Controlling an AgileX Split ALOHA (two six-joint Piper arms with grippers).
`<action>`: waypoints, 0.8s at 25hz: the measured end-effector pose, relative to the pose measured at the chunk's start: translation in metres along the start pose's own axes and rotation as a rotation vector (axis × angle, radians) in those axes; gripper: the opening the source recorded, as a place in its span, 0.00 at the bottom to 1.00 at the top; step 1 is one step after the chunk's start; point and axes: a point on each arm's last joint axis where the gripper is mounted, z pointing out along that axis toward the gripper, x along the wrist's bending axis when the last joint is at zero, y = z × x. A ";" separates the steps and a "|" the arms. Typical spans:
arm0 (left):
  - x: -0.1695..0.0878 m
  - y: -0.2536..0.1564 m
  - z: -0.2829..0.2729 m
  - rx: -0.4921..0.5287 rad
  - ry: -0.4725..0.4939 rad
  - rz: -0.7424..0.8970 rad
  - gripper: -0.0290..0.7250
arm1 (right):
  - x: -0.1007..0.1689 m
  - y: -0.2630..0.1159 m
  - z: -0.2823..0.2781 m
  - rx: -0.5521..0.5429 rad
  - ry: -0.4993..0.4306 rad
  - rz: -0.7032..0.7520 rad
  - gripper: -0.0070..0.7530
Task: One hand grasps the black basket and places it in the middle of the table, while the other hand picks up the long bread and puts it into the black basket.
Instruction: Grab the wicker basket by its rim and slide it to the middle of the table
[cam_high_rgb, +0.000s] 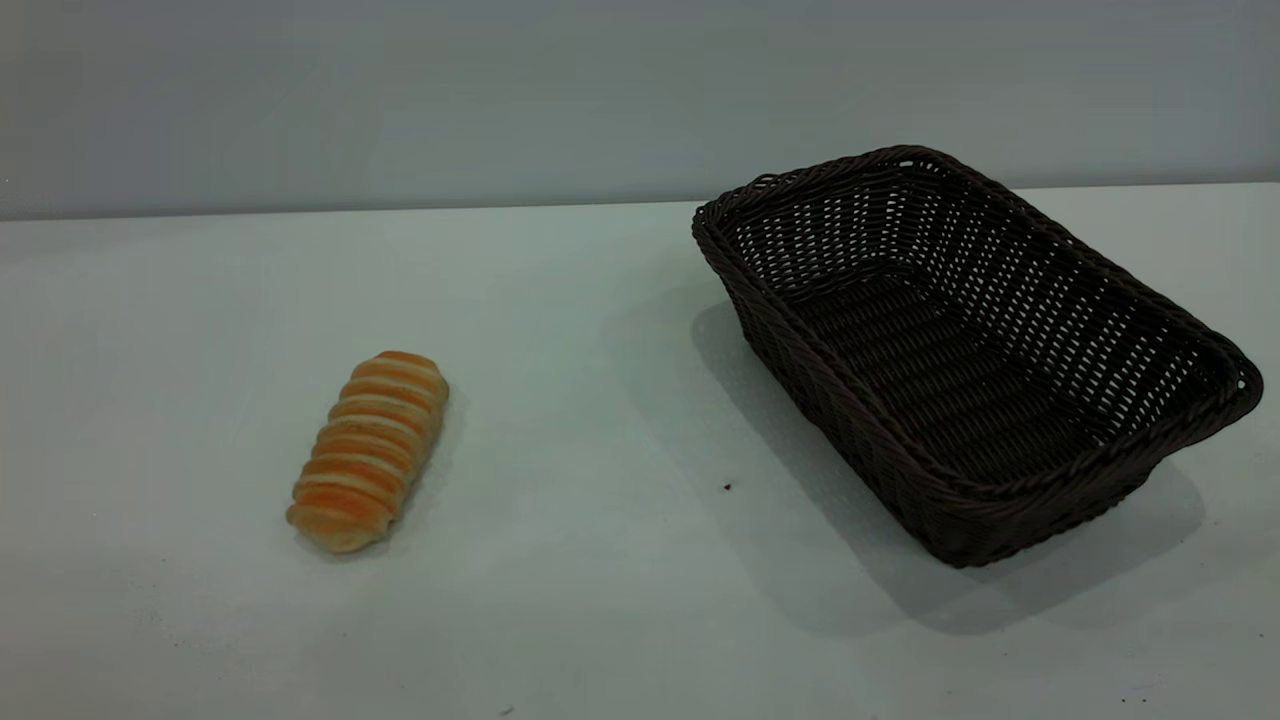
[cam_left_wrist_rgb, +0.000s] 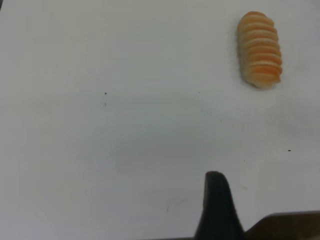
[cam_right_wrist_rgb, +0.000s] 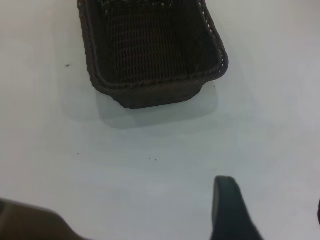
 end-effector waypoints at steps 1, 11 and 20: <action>0.000 0.000 0.000 0.000 0.000 0.000 0.75 | 0.000 0.000 0.000 0.000 0.000 0.000 0.57; -0.001 0.037 0.007 0.051 -0.002 0.023 0.75 | -0.007 0.031 0.007 -0.018 -0.015 0.041 0.62; -0.004 0.122 0.069 0.185 -0.024 0.104 0.75 | -0.009 0.073 0.085 0.177 0.145 0.288 0.75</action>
